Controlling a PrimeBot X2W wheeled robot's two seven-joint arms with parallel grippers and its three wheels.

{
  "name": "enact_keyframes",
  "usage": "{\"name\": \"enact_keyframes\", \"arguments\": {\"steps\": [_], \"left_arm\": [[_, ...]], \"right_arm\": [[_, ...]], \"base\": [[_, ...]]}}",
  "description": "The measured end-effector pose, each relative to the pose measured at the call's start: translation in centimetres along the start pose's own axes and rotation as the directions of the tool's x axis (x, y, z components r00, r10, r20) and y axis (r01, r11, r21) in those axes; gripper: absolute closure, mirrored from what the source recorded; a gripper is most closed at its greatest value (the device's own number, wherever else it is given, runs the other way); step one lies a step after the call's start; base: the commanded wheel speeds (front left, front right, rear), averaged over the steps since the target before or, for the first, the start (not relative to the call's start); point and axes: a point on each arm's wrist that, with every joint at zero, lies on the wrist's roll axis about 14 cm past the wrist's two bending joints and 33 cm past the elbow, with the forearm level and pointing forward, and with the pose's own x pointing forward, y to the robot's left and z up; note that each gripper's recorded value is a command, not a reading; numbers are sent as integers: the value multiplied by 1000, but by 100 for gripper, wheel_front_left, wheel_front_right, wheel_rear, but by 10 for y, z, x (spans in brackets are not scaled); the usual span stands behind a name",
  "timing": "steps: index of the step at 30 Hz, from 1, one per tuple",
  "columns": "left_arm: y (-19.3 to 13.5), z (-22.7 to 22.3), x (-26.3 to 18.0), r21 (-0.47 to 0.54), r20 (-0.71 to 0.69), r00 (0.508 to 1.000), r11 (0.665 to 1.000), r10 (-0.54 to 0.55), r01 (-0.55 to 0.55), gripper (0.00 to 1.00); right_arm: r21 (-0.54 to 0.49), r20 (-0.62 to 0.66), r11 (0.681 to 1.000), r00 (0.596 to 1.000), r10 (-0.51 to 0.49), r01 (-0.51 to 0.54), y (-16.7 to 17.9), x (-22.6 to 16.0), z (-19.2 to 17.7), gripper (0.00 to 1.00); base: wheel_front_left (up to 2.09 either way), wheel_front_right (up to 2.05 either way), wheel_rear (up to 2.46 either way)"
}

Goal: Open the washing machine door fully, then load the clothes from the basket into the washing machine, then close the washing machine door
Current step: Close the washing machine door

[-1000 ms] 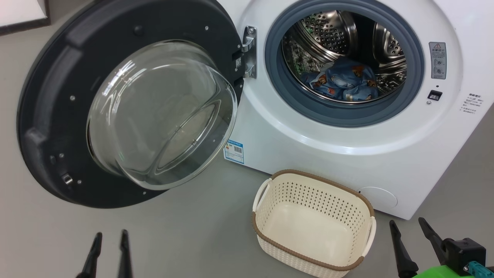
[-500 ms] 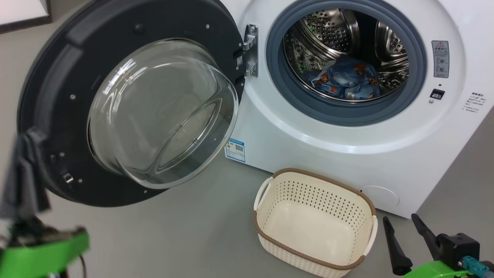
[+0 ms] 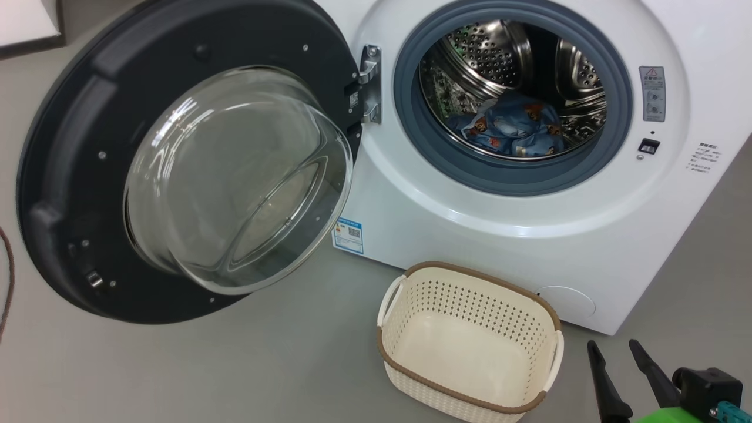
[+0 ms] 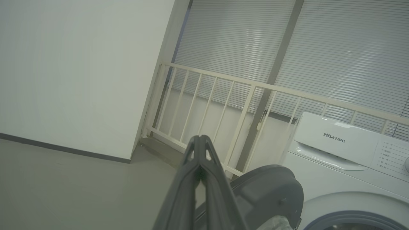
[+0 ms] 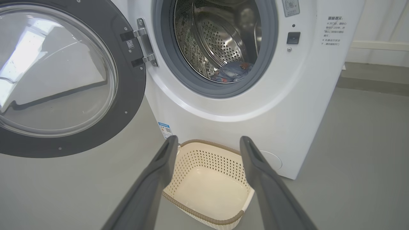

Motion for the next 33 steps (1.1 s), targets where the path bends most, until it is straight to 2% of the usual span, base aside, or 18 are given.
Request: {"name": "enact_keyframes", "arguments": {"steps": [4, 8, 13, 21, 28, 30, 33], "left_arm": [[30, -26, 7, -129, -122, 989, 987, 79, -95, 100], [51, -50, 10, -238, -218, 967, 953, 134, -186, 100], [57, -76, 14, -362, -320, 937, 896, 139, -257, 100], [61, -104, 17, -415, -422, 895, 848, 142, -330, 100], [61, -123, 22, -480, -458, 877, 789, 149, -385, 100], [61, -129, 22, -474, -475, 866, 783, 157, -402, 100], [61, -137, 22, -514, -488, 859, 744, 156, -427, 100]], "right_arm": [[11, -8, 1000, 1000, -26, 26, -6, -11, -4, 0], [19, -4, 999, 999, -51, 51, -13, -17, -4, 0], [28, -6, 996, 997, -81, 81, -22, -24, -5, 0], [42, -17, 991, 992, -127, 127, -35, -33, -7, 0], [56, -33, 984, 986, -166, 168, -46, -41, -11, 0], [59, -37, 982, 983, -179, 181, -50, -43, -12, 0], [62, -42, 979, 980, -192, 194, -54, -46, -13, 0]], "base": [[0, 0, 0], [0, 0, 0], [0, 0, 0], [0, 0, 0], [0, 0, 0], [0, 0, 0], [0, 0, 0]]}}
